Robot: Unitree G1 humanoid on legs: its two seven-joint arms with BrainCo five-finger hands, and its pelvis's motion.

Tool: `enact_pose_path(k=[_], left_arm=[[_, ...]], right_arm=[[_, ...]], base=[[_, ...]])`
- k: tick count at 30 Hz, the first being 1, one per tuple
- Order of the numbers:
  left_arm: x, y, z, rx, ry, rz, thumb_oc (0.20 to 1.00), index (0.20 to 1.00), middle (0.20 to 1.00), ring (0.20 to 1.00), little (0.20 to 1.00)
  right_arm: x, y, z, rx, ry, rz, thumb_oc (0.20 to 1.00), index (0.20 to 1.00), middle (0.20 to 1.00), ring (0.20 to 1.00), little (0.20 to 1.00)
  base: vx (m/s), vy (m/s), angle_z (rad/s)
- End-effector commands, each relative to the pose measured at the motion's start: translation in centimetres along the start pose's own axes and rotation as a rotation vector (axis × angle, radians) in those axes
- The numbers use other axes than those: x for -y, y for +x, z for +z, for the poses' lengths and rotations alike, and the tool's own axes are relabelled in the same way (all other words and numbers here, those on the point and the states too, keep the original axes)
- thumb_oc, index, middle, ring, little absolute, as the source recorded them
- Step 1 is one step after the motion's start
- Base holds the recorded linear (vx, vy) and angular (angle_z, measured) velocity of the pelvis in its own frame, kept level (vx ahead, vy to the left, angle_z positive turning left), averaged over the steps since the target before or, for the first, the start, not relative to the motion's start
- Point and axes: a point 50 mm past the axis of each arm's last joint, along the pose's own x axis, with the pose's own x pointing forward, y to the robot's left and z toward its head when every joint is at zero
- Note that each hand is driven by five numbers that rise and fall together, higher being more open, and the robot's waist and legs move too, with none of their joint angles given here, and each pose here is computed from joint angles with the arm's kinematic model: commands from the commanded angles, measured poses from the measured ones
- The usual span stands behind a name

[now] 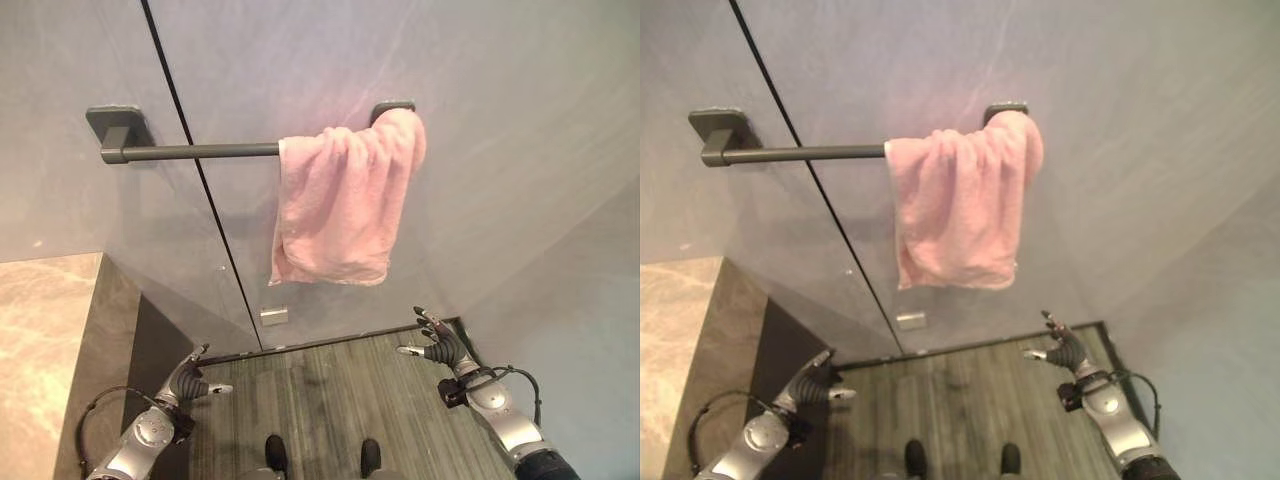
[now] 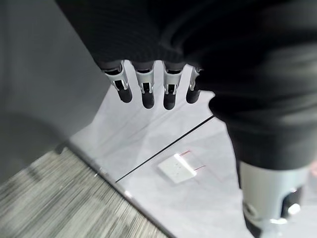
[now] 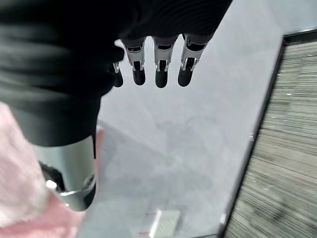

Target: Put brush and paste in cup on sink, flatten towel.

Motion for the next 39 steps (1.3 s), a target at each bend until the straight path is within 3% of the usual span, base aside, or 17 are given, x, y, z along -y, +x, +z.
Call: enact_pose_path(k=[1, 9, 17, 19, 24, 29, 39], left_arm=[[-1.8, 1.0, 2.9, 0.134, 0.0, 0.07, 1.0, 1.0, 1.0, 1.0, 1.0], [-4.9, 1.6, 7.6, 0.319, -0.065, 0.158, 1.0, 1.0, 1.0, 1.0, 1.0], [-10.4, 1.6, 15.0, 0.595, -0.174, 0.311, 1.0, 1.0, 1.0, 1.0, 1.0], [-11.8, 1.5, 16.8, 0.657, -0.278, 0.33, 1.0, 1.0, 1.0, 1.0, 1.0], [-13.6, 1.1, 20.3, 0.767, -0.312, 0.342, 1.0, 1.0, 1.0, 1.0, 1.0], [-12.9, 1.2, 24.1, 0.868, -0.336, 0.258, 1.0, 1.0, 1.0, 1.0, 1.0], [-8.8, 0.6, 27.0, 0.961, -0.356, 0.078, 1.0, 1.0, 1.0, 1.0, 1.0]], right_arm=[[2.2, 0.9, 2.2, 0.101, 0.041, -0.064, 1.0, 1.0, 1.0, 1.0, 1.0], [3.6, 2.8, 5.9, 0.209, 0.17, -0.063, 1.0, 1.0, 1.0, 1.0, 1.0], [3.9, 6.0, 14.8, 0.412, 0.134, -0.002, 1.0, 1.0, 1.0, 1.0, 1.0], [4.1, 6.7, 17.2, 0.443, 0.086, -0.025, 1.0, 1.0, 1.0, 1.0, 1.0], [4.3, 7.1, 20.2, 0.493, 0.046, -0.043, 1.0, 1.0, 1.0, 1.0, 1.0], [3.7, 7.4, 22.2, 0.524, 0.033, -0.026, 1.0, 1.0, 1.0, 1.0, 1.0], [1.4, 6.6, 22.1, 0.568, 0.114, 0.081, 1.0, 1.0, 1.0, 1.0, 1.0]], base=[[0.03, -0.086, 0.15], [0.02, -0.051, 0.09], [-0.08, -0.007, 0.06], [-0.08, 0.014, 0.0], [-0.02, -0.004, -0.01], [0.0, 0.0, 0.0], [0.01, -0.002, 0.0]])
